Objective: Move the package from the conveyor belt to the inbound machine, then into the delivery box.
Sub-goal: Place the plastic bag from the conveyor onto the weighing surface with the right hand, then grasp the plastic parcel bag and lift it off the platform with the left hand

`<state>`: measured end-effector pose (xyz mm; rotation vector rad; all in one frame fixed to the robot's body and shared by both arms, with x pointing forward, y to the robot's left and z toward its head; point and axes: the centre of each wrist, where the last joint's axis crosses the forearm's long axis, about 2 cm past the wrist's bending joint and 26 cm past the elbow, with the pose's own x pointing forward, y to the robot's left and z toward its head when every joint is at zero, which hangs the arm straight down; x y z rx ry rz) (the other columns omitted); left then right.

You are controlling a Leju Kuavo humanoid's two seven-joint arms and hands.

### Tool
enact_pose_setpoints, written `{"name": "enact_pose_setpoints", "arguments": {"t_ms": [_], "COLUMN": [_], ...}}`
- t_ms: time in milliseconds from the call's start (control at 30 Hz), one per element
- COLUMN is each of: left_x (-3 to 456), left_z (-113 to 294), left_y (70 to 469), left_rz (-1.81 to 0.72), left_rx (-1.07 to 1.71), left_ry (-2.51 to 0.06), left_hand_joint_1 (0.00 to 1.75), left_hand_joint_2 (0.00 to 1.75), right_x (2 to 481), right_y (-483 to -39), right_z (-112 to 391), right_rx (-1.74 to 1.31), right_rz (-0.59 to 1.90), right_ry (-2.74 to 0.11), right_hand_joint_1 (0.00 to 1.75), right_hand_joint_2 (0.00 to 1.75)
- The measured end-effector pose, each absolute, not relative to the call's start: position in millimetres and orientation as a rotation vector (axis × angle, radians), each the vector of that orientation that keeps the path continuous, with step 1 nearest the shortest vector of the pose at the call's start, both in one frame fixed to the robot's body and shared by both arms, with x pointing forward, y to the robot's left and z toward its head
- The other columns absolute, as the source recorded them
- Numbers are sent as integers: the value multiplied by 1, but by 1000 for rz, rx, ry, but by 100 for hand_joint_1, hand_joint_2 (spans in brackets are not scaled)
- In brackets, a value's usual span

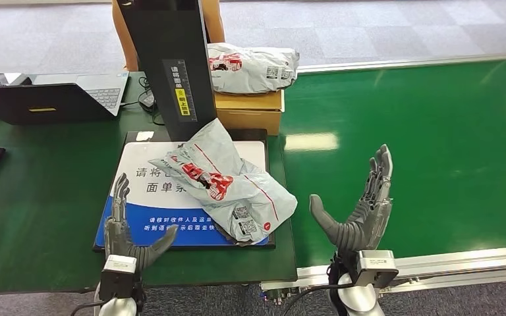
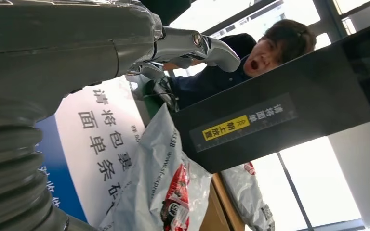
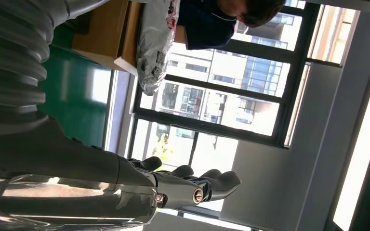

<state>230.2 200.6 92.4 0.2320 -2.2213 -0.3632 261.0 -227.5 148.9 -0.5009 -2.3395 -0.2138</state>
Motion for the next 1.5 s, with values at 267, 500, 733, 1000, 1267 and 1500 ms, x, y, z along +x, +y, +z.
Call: {"name": "enact_pose_setpoints", "arguments": {"t_ms": [267,500,733,1000,1267,1500], "left_x": [237,248,265,286,311,333], "left_z": [110,130,149,171,185,180], "left_y": [197,189,179,160,139,125], "left_rz": [-436,-511,-633,-803,-1024,-1312], "left_rx": [241,216,219,184,120,60], "left_ry": [-2286,-2331,-2377,-2403,-2365,-2224], "left_hand_joint_1": [0,0,0,0,0,0], "left_hand_joint_2": [175,175,175,175,175,175], "right_x": [258,259,261,261,261,253], "right_y": [-232,-233,-234,-236,-238,-242], "right_z": [146,146,146,146,146,143], "right_rx": [-454,-448,-441,-472,-496,-522], "right_rz": [-268,-281,-295,-318,-326,-344], "right_ry": [-2313,-2305,-2296,-2287,-2280,-2267], "right_hand_joint_1": [0,0,0,0,0,0], "right_hand_joint_2": [175,175,175,175,175,175]}}
